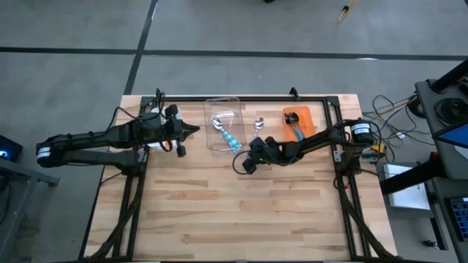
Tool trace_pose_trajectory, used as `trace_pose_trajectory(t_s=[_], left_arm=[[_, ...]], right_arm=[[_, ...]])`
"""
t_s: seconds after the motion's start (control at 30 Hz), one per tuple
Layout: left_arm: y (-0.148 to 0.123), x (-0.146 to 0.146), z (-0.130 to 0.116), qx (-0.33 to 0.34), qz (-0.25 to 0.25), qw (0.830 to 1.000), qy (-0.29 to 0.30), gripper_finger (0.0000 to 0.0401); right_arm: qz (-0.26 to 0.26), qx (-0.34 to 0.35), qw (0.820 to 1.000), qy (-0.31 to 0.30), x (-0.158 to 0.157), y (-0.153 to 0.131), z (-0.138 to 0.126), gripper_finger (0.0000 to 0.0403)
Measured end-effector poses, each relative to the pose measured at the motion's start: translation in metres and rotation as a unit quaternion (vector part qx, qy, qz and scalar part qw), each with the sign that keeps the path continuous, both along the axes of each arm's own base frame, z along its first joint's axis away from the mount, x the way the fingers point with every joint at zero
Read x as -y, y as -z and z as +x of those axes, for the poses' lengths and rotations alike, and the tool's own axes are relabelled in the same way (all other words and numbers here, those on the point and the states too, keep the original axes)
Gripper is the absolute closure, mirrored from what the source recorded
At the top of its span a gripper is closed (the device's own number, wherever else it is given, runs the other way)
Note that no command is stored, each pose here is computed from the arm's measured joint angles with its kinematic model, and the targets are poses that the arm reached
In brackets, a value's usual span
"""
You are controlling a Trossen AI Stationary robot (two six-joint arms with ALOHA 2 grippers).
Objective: Sort silverware by color (type)
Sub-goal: Put the blue patterned spoon into the transparent bin
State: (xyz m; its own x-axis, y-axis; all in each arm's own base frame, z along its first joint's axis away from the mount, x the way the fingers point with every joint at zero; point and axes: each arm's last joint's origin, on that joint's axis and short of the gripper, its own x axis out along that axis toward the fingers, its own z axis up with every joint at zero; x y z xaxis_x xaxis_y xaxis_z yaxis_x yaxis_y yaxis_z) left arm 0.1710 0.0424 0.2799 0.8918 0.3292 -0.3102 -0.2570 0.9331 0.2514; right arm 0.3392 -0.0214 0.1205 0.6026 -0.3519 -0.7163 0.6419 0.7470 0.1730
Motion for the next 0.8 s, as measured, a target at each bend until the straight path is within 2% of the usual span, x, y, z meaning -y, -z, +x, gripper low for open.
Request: trace_pose_trajectory(t_s=[0.43,0.57,0.7,0.8], left_arm=[[0.0,0.0,0.0,-0.001,0.0,1.0,0.0,0.04],[0.0,0.0,0.0,-0.001,0.0,1.0,0.0,0.04],[0.0,0.0,0.0,-0.001,0.0,1.0,0.0,0.04],[0.001,0.0,0.001,-0.003,0.0,1.0,0.0,0.04]], right_arm=[[-0.002,-0.045,0.999,0.0,0.0,-0.013,-0.013,0.0375],[-0.014,-0.068,0.997,0.025,0.001,-0.023,-0.022,0.0375],[0.016,-0.032,0.997,0.067,0.005,-0.035,-0.021,0.0375],[0.021,-0.007,0.997,0.072,0.006,-0.041,-0.016,0.0375]])
